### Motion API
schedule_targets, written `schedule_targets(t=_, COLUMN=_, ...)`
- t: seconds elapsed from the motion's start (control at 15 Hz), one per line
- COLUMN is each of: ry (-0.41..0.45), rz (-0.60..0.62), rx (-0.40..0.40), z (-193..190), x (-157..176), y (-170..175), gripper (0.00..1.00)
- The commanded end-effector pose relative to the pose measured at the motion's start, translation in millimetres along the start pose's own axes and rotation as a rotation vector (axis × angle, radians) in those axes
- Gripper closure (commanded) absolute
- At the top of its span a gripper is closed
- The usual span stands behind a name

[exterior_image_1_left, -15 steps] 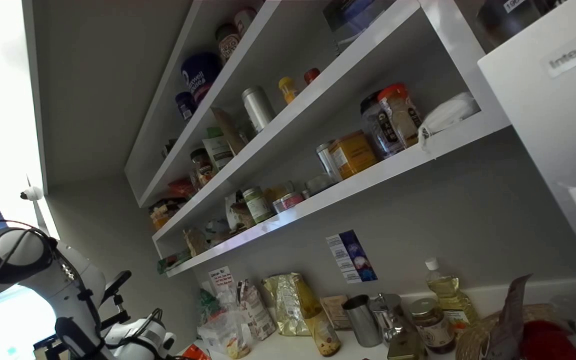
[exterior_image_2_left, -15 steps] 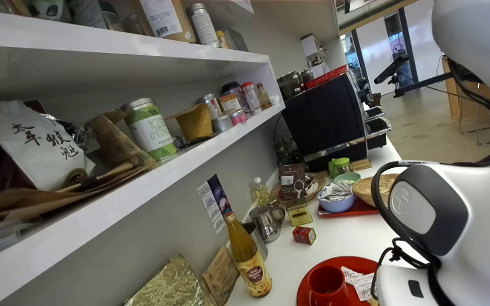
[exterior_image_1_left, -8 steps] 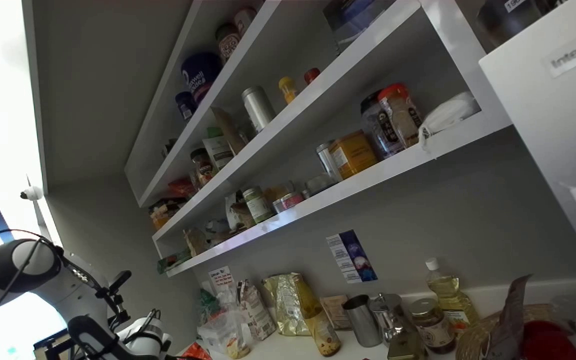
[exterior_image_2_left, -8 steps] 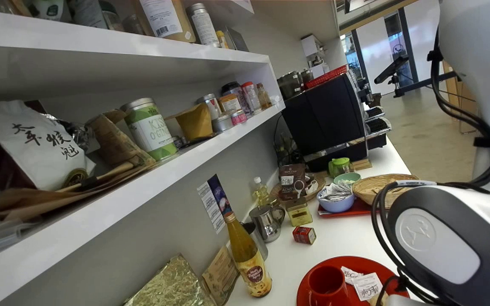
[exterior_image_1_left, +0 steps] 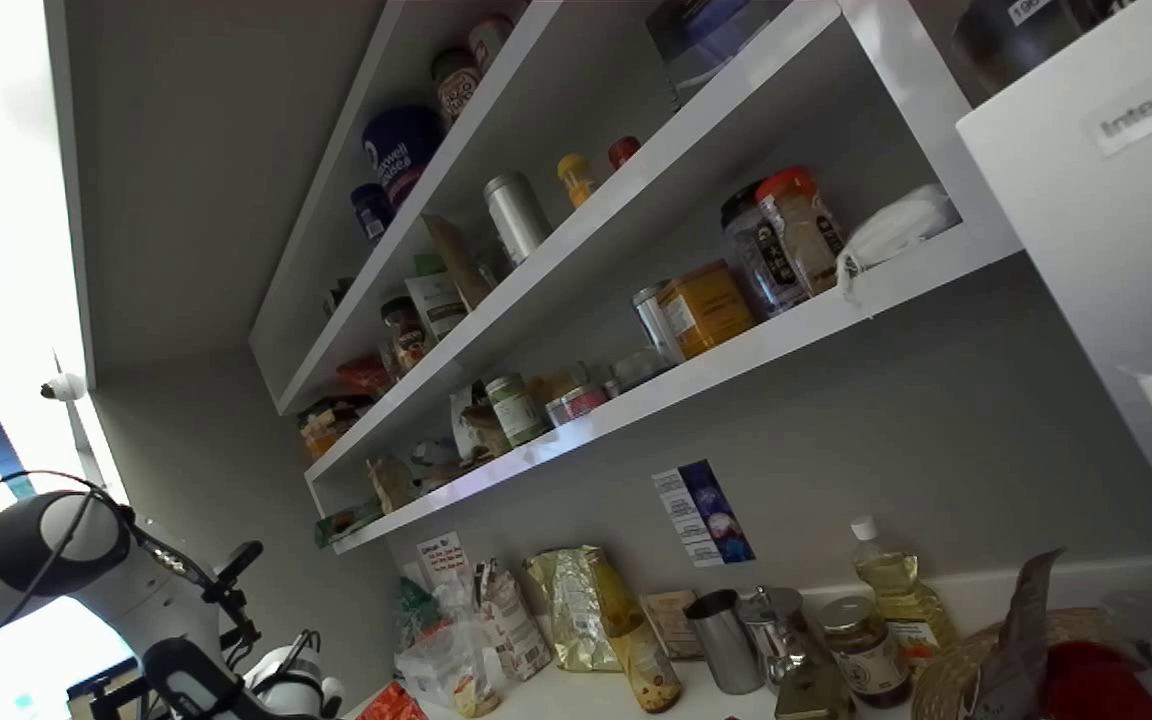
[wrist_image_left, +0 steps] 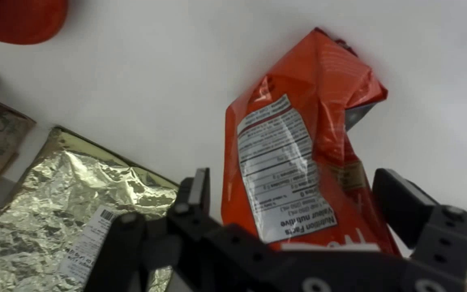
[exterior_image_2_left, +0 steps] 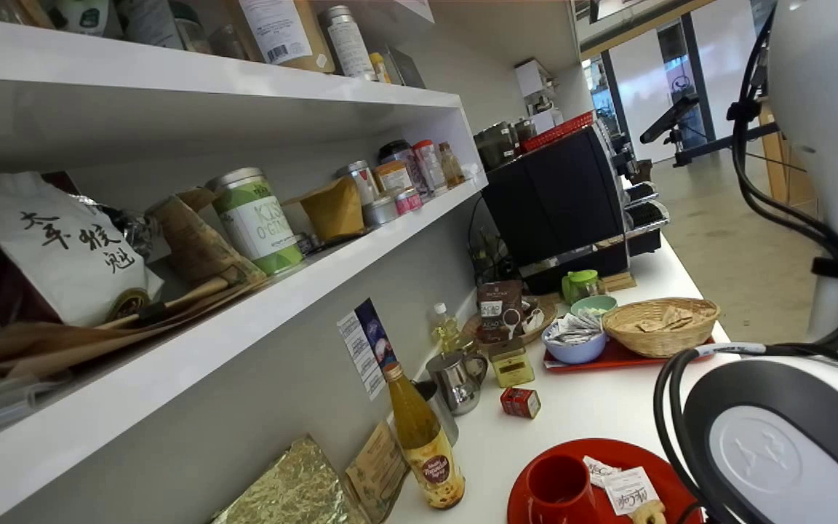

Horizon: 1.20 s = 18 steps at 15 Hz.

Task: Put the orange packet on the bottom shelf.

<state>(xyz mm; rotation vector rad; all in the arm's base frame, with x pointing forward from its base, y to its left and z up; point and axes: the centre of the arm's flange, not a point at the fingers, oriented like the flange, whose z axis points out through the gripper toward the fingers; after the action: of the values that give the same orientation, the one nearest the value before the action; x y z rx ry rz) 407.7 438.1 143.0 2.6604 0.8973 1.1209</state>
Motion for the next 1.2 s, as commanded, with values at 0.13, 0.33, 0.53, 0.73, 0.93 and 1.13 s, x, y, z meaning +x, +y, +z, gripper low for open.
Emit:
schedule_targets(t=0.13, ry=0.074, rz=0.047, rx=-0.136, z=5.1, x=-1.8, y=-17.0, gripper=0.0)
schedule_targets(t=0.33, ry=0.08, rz=0.057, rx=-0.154, z=1.7, x=-2.3, y=-30.6, gripper=0.23)
schedule_targets(t=0.53, ry=0.079, rz=0.061, rx=-0.158, z=-1.4, x=-4.0, y=-39.1, gripper=0.41)
schedule_targets(t=0.73, ry=0.075, rz=0.065, rx=-0.162, z=-2.5, x=-6.2, y=-42.3, gripper=0.65)
schedule_targets(t=0.93, ry=0.072, rz=0.07, rx=-0.164, z=-3.2, x=-6.8, y=-42.4, gripper=0.89)
schedule_targets(t=1.13, ry=0.069, rz=0.075, rx=-0.164, z=-4.4, x=-6.5, y=-40.6, gripper=1.0)
